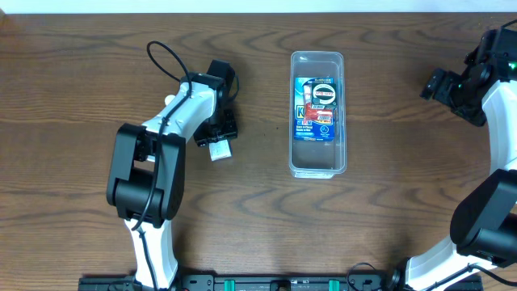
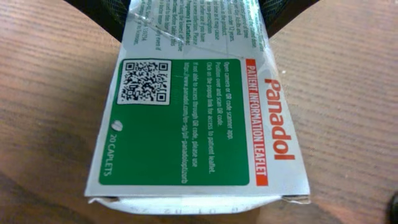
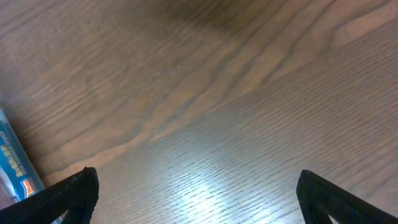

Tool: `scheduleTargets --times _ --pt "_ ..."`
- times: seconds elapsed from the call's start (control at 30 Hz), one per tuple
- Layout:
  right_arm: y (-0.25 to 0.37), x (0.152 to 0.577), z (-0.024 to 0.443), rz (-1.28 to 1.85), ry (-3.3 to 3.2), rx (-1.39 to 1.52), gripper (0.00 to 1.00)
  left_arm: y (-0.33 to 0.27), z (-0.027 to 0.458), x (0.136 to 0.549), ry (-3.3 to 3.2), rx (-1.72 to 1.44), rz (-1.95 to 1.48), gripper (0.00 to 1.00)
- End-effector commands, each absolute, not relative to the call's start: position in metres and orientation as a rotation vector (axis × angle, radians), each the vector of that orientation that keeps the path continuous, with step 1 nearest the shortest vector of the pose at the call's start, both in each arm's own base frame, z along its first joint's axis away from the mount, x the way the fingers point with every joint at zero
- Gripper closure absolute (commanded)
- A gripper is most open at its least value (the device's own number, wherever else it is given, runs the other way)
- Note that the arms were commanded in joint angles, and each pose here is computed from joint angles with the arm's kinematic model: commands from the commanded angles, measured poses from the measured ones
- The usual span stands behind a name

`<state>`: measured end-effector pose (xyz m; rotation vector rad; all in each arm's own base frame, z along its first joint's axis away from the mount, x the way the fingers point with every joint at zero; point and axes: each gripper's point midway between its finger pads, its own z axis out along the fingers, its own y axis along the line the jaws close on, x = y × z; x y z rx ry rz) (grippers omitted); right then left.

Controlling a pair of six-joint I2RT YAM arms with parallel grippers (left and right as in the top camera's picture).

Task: Pack container
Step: 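Carry the white-green box right and lower it into the container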

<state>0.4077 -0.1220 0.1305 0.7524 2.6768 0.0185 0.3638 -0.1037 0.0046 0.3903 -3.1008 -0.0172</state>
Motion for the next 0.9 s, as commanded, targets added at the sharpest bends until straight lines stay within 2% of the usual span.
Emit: scheduleTargets --times 0.0,0.43,0.7,0.87 --pt "-0.123 0.407 0.129 0.01 2.678 0.763 0.01 -0.108 0.032 0.374 -3.175 0.358 0.005 0.47" --pt "-0.123 0.407 0.129 0.01 2.678 0.763 0.01 -0.155 0.12 0.369 -3.372 0.189 0.171 0.48" --pt "-0.123 0.407 0.129 0.01 2.678 0.763 0.01 -0.217 0.182 0.33 -3.46 0.041 0.428 0.48" --pt "-0.123 0.407 0.129 0.01 2.678 0.763 0.01 -0.259 0.2 0.302 -3.466 -0.038 0.566 0.47"
